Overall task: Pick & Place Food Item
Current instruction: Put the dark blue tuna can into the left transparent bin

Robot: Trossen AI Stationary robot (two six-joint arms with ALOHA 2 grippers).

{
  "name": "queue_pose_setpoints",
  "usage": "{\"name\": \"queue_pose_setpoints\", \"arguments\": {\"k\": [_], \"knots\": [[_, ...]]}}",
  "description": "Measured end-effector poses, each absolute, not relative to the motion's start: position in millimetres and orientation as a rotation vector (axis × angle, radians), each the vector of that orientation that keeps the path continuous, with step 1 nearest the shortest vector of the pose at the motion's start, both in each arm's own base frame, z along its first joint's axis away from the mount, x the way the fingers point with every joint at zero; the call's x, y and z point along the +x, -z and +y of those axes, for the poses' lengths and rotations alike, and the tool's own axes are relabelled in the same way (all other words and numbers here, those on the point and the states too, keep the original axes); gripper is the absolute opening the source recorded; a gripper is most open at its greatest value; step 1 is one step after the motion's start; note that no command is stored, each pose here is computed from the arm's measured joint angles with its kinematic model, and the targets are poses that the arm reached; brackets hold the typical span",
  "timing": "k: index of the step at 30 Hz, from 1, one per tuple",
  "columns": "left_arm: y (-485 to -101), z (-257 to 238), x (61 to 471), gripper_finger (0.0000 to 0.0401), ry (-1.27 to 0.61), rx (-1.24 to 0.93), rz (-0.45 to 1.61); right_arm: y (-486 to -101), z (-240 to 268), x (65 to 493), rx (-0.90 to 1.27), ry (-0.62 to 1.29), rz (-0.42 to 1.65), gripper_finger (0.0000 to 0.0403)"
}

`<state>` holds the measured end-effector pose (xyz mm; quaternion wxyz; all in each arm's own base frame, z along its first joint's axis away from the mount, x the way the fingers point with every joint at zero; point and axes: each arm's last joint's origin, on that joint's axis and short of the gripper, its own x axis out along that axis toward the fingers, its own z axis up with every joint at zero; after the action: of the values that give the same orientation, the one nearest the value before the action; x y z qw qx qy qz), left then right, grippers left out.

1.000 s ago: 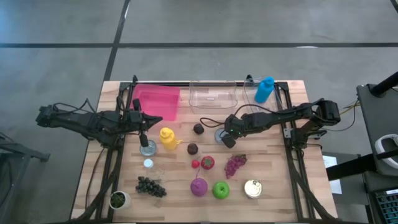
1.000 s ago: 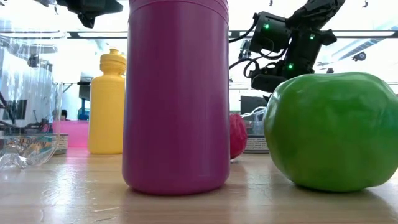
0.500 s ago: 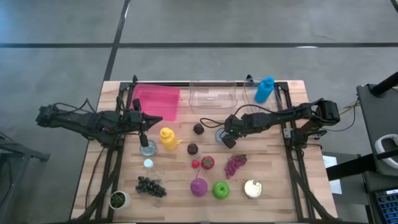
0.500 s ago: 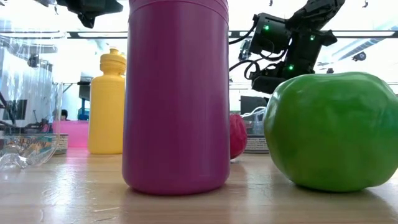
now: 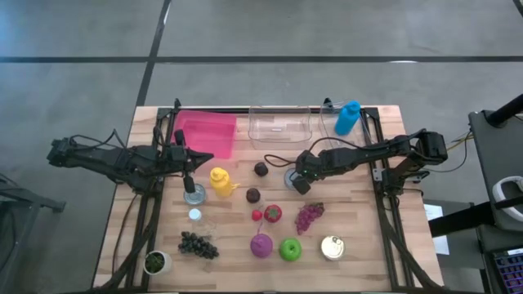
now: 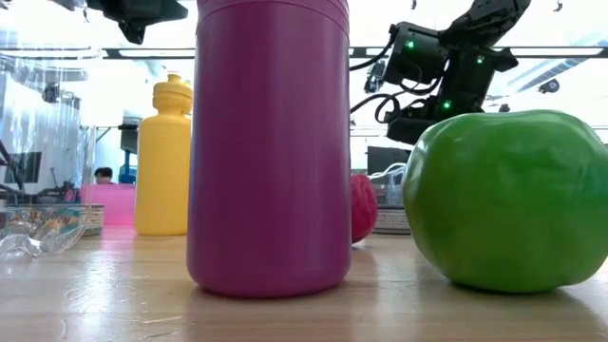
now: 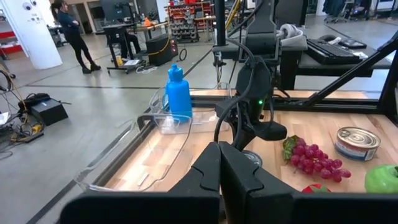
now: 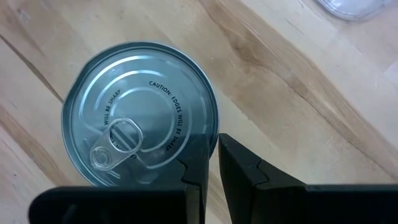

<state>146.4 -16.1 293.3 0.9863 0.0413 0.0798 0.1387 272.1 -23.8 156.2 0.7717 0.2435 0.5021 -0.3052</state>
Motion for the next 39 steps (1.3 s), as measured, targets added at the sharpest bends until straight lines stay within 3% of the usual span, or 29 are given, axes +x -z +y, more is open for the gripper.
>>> {"name": "queue_pose_setpoints", "arguments": {"k": [39], "knots": [[-292.0,-16.2,146.7,0.0001,-0.279,0.08,0.16,-163.7,-21.9,275.1,0.441,0.66,1.082,0.0031]]}}
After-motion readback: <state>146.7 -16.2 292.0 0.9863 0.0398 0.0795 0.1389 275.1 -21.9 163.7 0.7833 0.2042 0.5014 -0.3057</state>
